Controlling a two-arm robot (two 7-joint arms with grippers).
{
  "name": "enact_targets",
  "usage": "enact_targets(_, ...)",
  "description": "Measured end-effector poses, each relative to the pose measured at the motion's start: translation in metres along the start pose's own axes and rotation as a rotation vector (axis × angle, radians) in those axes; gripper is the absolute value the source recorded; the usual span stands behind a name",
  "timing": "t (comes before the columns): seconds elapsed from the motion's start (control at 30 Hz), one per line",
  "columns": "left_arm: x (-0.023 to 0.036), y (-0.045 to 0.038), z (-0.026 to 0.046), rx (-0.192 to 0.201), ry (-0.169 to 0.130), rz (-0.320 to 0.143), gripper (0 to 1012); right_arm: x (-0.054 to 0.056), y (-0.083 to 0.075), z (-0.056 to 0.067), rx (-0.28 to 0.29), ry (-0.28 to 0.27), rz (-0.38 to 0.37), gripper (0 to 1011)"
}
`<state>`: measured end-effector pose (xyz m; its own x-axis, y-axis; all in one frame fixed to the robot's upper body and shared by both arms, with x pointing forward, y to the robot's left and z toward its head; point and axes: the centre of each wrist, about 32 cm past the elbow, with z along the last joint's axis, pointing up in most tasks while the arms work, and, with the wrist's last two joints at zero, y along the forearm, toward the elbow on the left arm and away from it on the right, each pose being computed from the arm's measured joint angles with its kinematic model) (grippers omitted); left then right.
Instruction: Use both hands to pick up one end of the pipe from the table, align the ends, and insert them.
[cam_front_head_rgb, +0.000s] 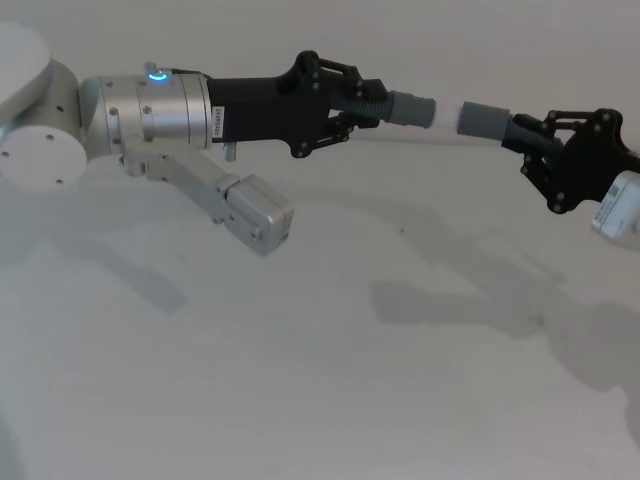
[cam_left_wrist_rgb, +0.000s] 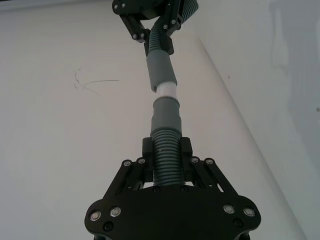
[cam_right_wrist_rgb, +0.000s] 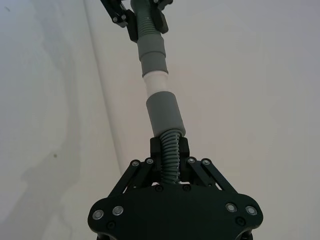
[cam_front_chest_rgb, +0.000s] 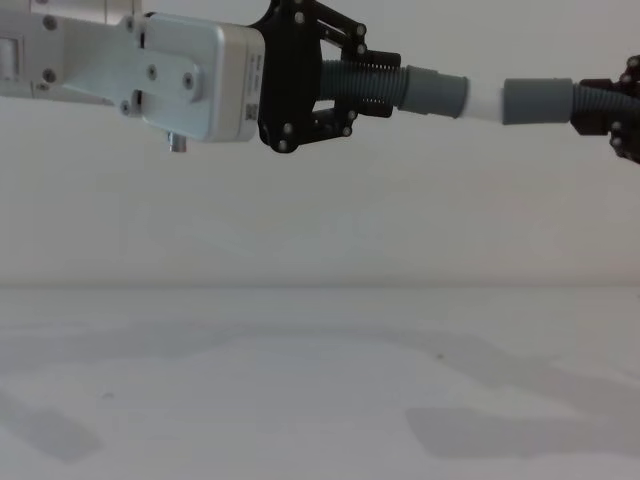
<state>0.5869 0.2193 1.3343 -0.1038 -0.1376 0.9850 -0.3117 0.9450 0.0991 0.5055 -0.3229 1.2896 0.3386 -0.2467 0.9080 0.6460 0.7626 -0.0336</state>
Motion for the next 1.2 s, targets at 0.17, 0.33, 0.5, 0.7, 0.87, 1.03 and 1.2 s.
enact_targets(0.17, 0.0, 0.0001, 0.0, 0.0, 0.0, 0.0, 302, -0.0002, 0.0002, 0.0014, 0.006, 0.002, 0.003, 186)
enact_targets(0.33, 0.0, 0.0, 0.0, 0.0, 0.0, 0.0, 302, -0.0005, 0.0006, 0.0031, 0.011, 0.007, 0.002, 186)
enact_targets(0.5, 0.0, 0.0, 0.0, 0.0, 0.0, 0.0, 302, -0.0009, 0.001, 0.0041, 0.013, 0.011, 0.001, 186)
enact_targets(0.7, 0.0, 0.0001, 0.0, 0.0, 0.0, 0.0, 302, -0.0009, 0.0013, 0.0048, 0.014, 0.015, 0.0, 186)
enact_targets(0.87, 0.0, 0.0001, -0.0001, 0.001, 0.0, 0.0, 302, -0.0008, 0.0014, 0.0051, 0.015, 0.016, -0.001, 186)
enact_targets(1.03, 0.0, 0.0, 0.0, 0.0, 0.0, 0.0, 302, -0.0008, 0.0014, 0.0054, 0.015, 0.017, -0.001, 186)
enact_targets(1.2, 0.0, 0.0, 0.0, 0.0, 0.0, 0.0, 302, -0.001, 0.0015, 0.0055, 0.015, 0.018, -0.002, 186)
